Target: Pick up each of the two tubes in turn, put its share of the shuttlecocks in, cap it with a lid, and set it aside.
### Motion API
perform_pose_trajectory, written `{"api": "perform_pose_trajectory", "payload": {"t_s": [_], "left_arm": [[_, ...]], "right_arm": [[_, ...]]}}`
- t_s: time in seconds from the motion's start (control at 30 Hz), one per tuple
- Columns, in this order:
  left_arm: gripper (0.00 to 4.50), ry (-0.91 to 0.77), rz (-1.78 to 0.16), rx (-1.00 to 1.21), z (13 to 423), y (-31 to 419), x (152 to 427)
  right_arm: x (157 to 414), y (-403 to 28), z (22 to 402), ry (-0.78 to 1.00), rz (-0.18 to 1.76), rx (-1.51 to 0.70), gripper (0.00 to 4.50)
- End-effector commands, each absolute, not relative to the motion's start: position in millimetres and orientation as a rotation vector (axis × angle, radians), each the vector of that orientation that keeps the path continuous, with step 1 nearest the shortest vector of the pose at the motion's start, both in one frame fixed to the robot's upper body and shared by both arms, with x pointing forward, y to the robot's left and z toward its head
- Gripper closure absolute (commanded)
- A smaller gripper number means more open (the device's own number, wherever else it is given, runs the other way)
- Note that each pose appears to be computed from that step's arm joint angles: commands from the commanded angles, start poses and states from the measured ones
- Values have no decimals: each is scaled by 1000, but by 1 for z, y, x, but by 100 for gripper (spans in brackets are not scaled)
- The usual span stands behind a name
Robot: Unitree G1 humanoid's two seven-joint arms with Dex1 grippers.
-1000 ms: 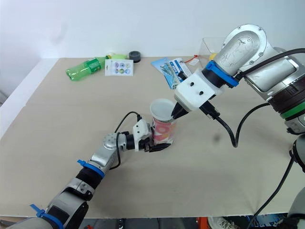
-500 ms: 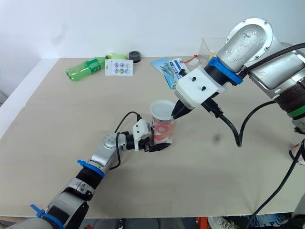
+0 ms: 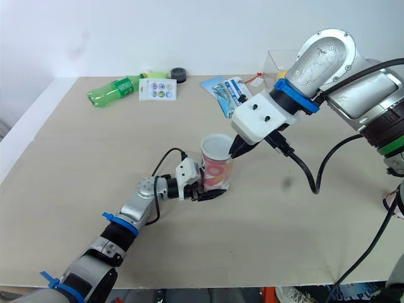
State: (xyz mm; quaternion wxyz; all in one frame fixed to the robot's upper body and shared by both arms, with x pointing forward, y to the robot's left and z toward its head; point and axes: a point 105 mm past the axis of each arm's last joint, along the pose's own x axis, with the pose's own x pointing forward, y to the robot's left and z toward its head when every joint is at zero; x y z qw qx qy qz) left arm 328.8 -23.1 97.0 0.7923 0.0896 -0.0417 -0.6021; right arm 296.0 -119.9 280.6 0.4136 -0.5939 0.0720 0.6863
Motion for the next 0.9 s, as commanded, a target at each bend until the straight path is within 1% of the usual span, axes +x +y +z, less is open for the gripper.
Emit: {"api": "perform_pose_trajectory", "payload": {"t_s": [0.03, 0.27, 0.6, 0.67, 0.7, 0.73, 0.9], "left_arm": [[144, -40, -1283, 185, 86, -19, 328], [144, -40, -1282, 180, 86, -19, 328], [144, -40, -1282, 171, 86, -20, 328], [144, -38, -1282, 169, 85, -20, 327], [144, -37, -1282, 169, 85, -20, 327], [144, -35, -1282, 167, 85, -20, 327], [144, -29, -1283, 161, 84, -19, 326]], "right_arm": [[292, -122, 292, 174, 1725, -1536, 445], [289, -120, 292, 179, 1744, -1512, 445], [291, -121, 291, 205, 1743, -1491, 445], [292, -120, 292, 202, 1738, -1495, 382], [293, -119, 293, 184, 1738, -1504, 361], [294, -119, 294, 171, 1734, -1509, 322], [293, -119, 297, 168, 1731, -1484, 322]]}}
